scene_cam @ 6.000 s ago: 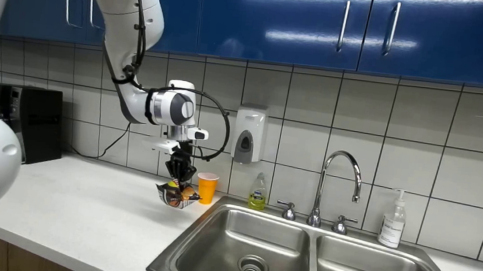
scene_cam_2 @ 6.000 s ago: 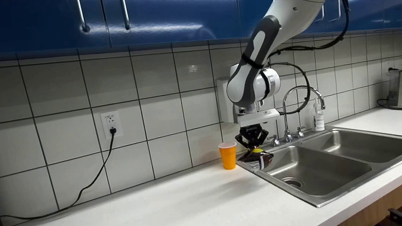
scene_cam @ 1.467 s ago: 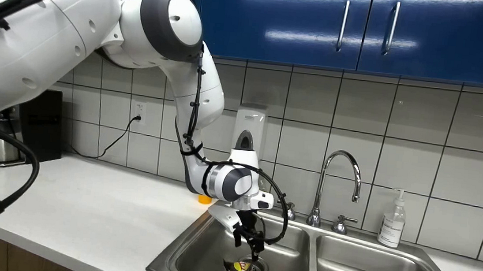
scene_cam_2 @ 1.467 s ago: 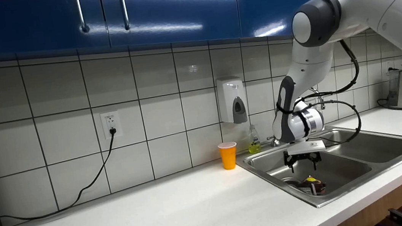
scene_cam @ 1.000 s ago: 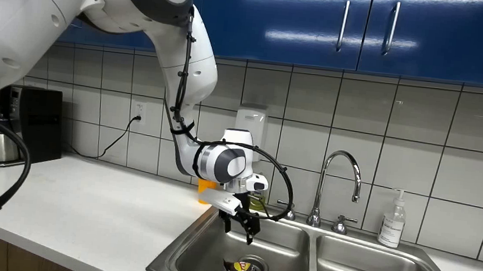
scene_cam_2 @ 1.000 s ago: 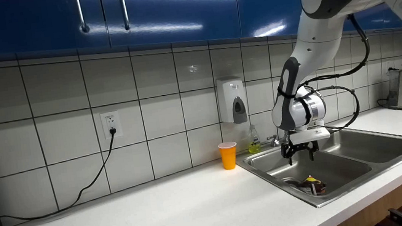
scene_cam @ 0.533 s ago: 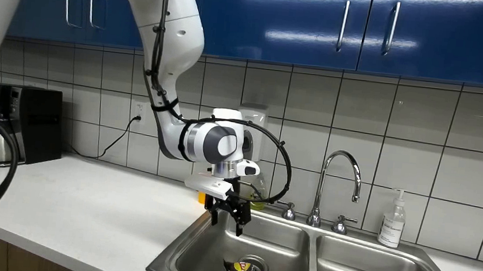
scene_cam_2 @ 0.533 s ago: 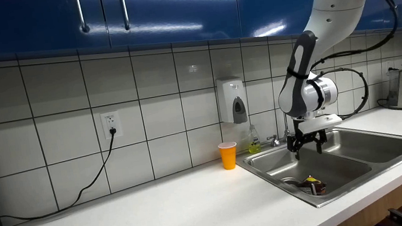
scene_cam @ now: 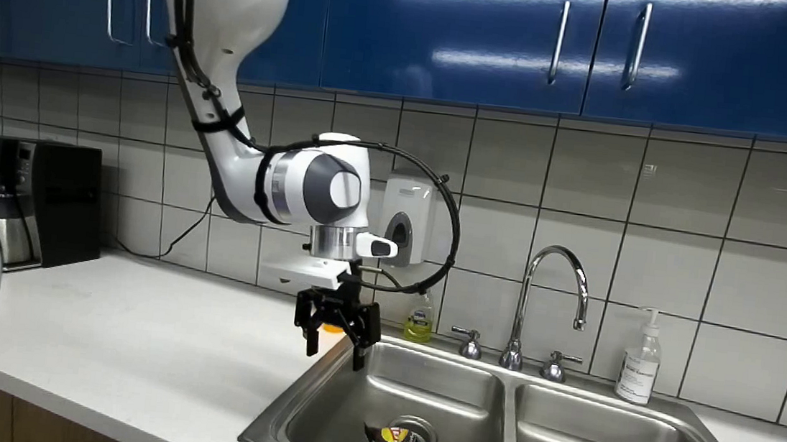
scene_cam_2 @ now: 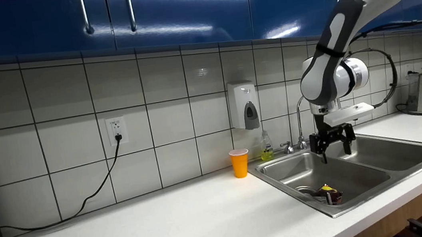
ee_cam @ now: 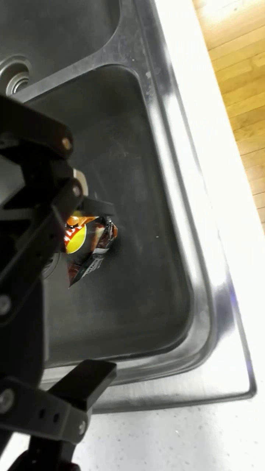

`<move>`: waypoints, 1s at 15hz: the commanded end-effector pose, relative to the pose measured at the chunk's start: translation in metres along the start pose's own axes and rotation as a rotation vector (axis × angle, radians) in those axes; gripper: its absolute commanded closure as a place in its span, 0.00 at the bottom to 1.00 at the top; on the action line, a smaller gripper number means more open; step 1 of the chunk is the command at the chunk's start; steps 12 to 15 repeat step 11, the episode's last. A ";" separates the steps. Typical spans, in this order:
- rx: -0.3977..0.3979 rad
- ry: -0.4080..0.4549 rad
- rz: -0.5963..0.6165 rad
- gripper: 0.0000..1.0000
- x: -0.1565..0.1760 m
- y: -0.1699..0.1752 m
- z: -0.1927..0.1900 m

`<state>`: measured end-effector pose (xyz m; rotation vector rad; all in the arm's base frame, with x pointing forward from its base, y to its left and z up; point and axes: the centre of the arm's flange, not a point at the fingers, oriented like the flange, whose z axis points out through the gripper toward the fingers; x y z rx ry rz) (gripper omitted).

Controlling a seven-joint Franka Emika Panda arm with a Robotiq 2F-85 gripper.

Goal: Place the bag of chips in the left sink

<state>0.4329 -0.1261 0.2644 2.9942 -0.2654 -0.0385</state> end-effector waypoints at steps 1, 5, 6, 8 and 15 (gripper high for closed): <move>-0.012 -0.029 -0.014 0.00 -0.041 -0.014 -0.033; 0.004 -0.039 -0.035 0.00 -0.035 -0.017 -0.025; 0.005 -0.038 -0.037 0.00 -0.039 -0.019 -0.029; 0.007 -0.035 -0.037 0.00 -0.043 -0.019 -0.032; 0.008 -0.036 -0.036 0.00 -0.044 -0.019 -0.031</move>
